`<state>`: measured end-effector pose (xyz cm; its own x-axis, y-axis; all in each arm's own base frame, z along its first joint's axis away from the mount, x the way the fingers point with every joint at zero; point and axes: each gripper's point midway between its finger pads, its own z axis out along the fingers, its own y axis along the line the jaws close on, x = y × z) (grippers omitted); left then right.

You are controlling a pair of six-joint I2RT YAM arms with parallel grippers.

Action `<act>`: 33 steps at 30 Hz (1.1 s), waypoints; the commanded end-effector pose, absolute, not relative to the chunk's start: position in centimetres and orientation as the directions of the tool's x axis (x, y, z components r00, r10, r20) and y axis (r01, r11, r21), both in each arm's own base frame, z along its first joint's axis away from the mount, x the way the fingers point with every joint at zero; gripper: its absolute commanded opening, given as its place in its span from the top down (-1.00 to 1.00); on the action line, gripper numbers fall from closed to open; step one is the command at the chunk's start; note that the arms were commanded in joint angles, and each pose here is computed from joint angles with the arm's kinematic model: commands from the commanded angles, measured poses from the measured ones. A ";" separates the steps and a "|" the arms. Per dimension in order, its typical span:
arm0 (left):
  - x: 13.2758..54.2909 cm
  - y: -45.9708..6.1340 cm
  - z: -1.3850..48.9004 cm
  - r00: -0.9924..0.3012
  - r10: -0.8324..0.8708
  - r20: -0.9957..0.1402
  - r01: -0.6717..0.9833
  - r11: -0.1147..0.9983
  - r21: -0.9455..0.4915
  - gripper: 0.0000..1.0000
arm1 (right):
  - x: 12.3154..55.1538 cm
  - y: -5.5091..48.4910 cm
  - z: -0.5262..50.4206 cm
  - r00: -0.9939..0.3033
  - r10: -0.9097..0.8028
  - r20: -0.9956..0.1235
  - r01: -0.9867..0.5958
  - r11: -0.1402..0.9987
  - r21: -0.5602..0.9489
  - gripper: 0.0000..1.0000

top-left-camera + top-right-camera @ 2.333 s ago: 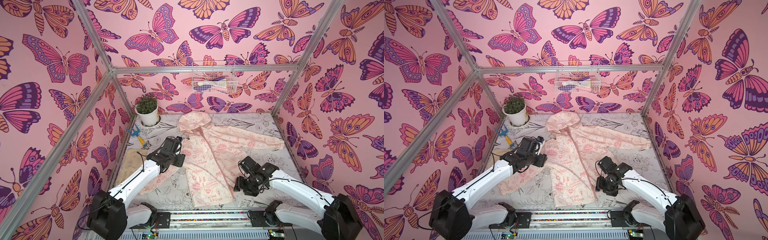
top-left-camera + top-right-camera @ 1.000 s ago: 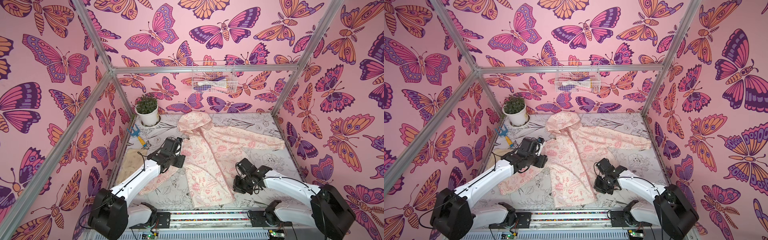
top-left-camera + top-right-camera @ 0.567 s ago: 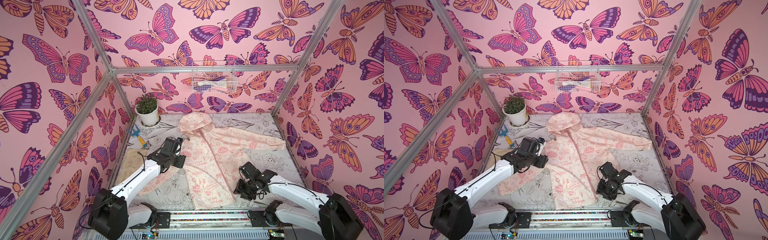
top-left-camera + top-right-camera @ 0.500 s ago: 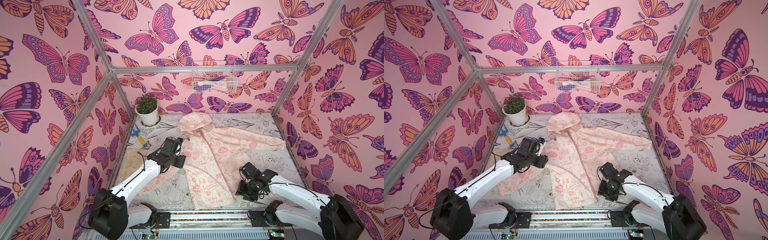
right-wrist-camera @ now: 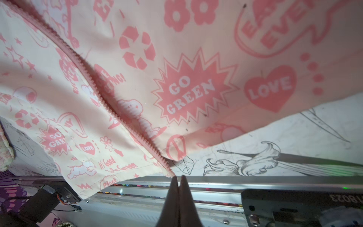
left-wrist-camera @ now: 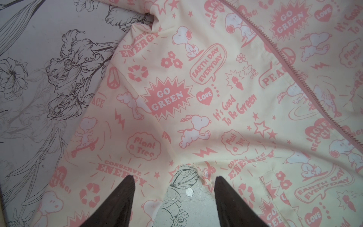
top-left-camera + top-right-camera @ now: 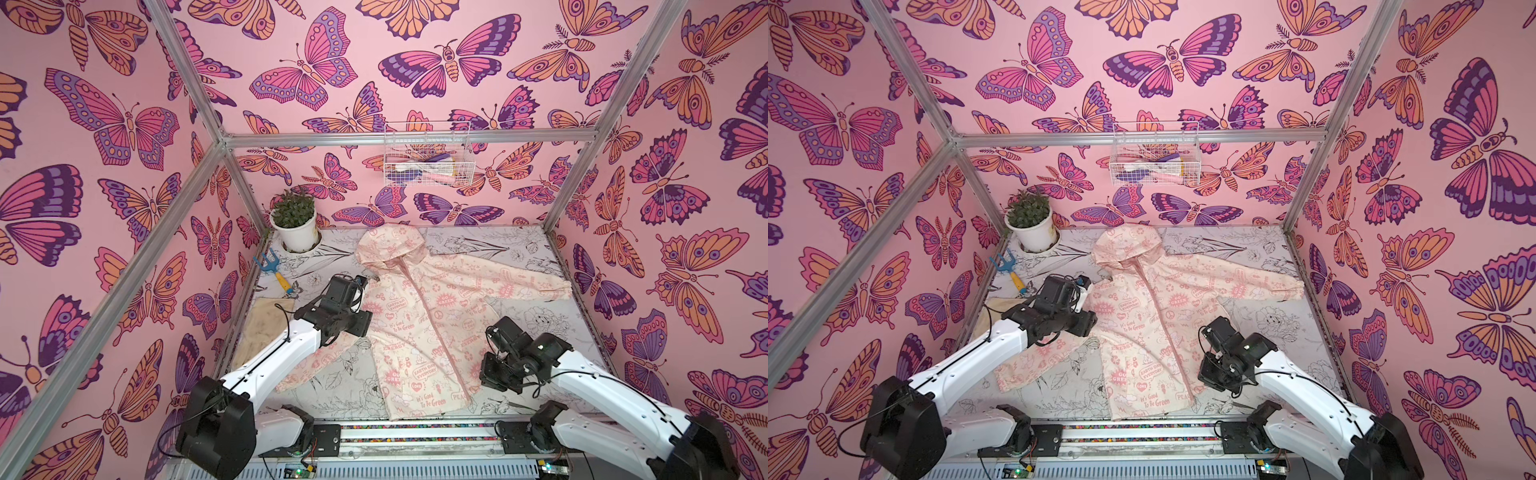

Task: Unzip the jacket
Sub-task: Smooth out the jacket at the center of the board.

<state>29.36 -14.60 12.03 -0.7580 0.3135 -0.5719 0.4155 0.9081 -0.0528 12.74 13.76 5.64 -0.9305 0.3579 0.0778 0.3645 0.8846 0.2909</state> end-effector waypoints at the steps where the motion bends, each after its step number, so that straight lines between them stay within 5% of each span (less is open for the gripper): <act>1: 29.3 -14.5 12.3 -0.756 0.309 -0.577 0.420 0.905 -0.065 -0.34 | 13.9 15.0 4.0 -0.938 0.334 0.090 0.346 0.889 0.300 1.00; 11: 29.4 -13.6 12.4 -0.759 0.304 -0.576 0.388 0.921 -0.023 -0.37 | 9.4 12.7 0.2 -0.911 0.353 0.211 0.394 0.898 0.198 1.00; 14: 30.2 -12.7 12.7 -0.757 0.280 -0.591 0.339 0.941 0.012 -0.56 | 9.0 12.2 1.1 -0.914 0.363 0.181 0.398 0.889 0.225 1.00; 23: 33.2 -8.5 19.9 -0.541 0.176 -0.822 0.119 0.984 0.132 -1.00 | 18.4 10.4 10.6 -0.882 0.353 -0.313 0.243 0.909 0.340 0.65; 29: 33.2 -3.6 23.7 -0.337 0.078 -0.938 -0.067 0.992 0.107 -0.99 | 27.7 5.6 19.2 -0.636 0.222 -0.739 0.139 0.975 0.174 0.01; 33: 32.3 1.2 23.2 -0.315 -0.005 -0.949 -0.251 0.965 0.078 -0.99 | 31.4 3.0 22.1 -0.405 0.038 -0.913 0.112 0.994 -0.008 -0.44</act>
<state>32.57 -1.86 22.64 -0.3744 0.0492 -0.9260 -0.1095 0.9893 0.0969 28.37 5.85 18.90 -0.6083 0.2564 -0.7512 0.1240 0.9655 0.2291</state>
